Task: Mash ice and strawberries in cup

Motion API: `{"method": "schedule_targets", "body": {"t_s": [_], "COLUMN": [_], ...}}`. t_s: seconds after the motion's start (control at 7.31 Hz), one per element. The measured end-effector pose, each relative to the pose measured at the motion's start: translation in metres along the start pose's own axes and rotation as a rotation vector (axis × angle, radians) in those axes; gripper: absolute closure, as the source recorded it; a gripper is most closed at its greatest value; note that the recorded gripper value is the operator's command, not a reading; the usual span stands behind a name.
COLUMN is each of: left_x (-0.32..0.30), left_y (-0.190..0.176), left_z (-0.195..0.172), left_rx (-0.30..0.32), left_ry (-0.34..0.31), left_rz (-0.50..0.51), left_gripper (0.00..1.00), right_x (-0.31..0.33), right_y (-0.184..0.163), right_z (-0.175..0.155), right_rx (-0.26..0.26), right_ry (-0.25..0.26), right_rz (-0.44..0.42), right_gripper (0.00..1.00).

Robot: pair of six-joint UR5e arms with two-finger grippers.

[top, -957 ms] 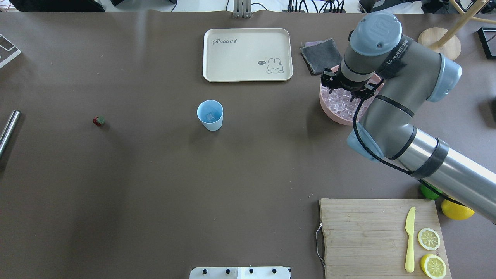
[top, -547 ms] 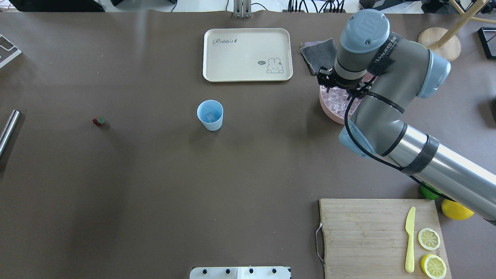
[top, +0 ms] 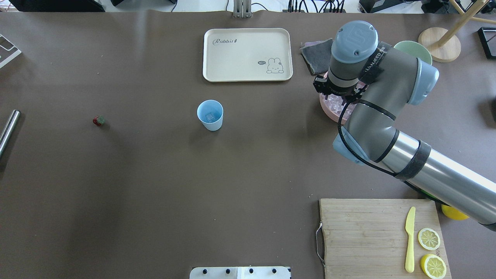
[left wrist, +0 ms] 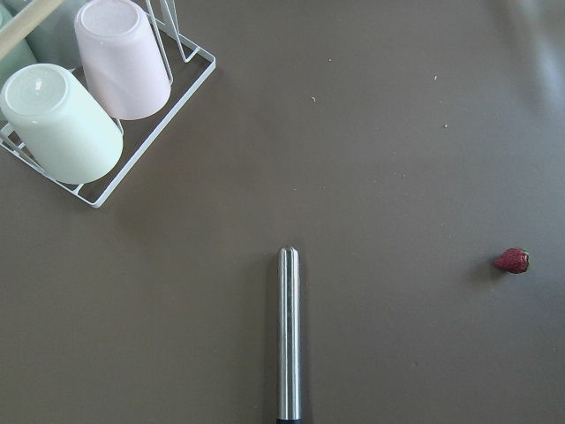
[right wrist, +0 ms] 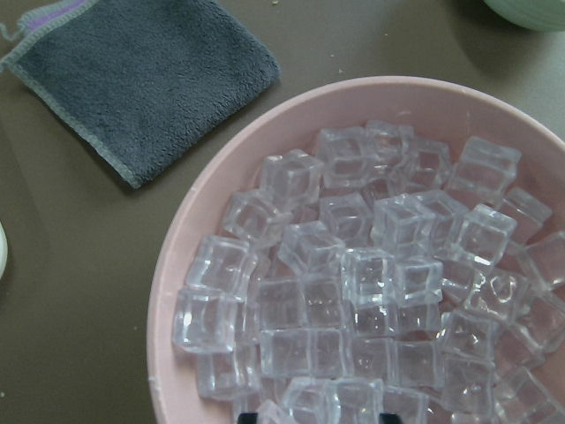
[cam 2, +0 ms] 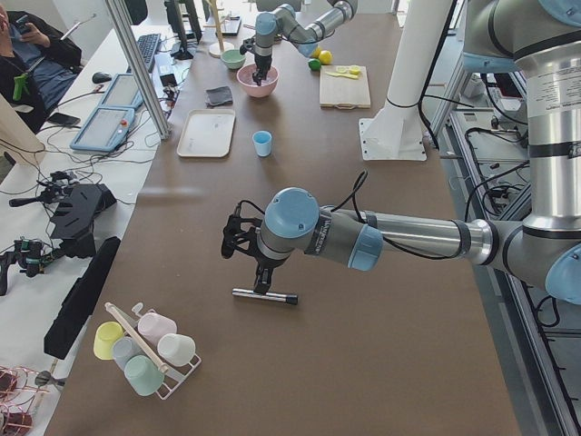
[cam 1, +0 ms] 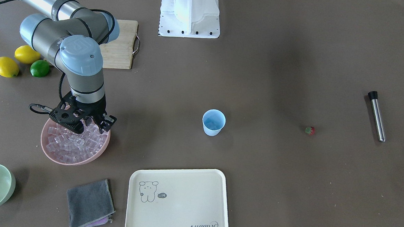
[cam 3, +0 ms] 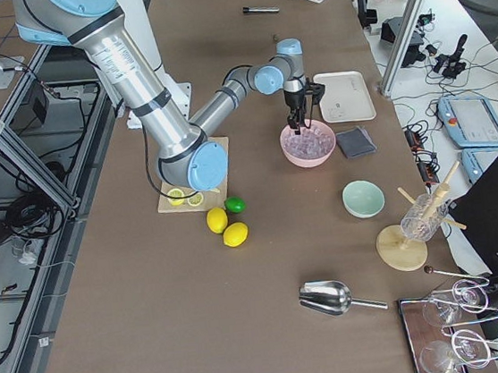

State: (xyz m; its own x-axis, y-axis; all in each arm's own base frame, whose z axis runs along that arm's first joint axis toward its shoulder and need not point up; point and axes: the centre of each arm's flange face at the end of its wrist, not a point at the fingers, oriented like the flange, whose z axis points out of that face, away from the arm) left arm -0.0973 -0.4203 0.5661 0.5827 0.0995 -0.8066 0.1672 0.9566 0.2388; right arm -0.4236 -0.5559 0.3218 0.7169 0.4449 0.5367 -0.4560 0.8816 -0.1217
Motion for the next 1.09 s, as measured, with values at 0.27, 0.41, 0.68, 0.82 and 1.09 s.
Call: {"method": "schedule_targets", "body": {"t_s": [0.27,0.41,0.68,0.82,1.09], "left_x": [-0.0005,-0.0001,0.0012,0.0024,0.0044], "left_y": [0.001,0.0011,0.0007,-0.0002,-0.0027], "left_z": [0.0002,0.0,-0.0009,-0.0017,-0.0029], "left_rx": [-0.001,-0.001,0.001,0.003,0.007], "left_ry": [0.0,0.0,0.0,0.0,0.002], "left_rz": [-0.002,-0.001,0.002,0.005,0.01], "left_gripper": [0.01,0.01,0.01,0.01,0.01], "right_x": [0.0008,0.0004,0.0001,0.001,0.0034], "right_y": [0.003,0.0046,0.0083,0.0091,0.009], "right_z": [0.0039,0.0045,0.006,0.007,0.0089], "right_rx": [-0.003,-0.004,-0.008,-0.008,-0.008], "right_ry": [0.006,0.007,0.009,0.013,0.018], "right_rz": [-0.005,-0.008,-0.013,-0.014,-0.016], "right_gripper": [0.51,0.52,0.65,0.7,0.78]}}
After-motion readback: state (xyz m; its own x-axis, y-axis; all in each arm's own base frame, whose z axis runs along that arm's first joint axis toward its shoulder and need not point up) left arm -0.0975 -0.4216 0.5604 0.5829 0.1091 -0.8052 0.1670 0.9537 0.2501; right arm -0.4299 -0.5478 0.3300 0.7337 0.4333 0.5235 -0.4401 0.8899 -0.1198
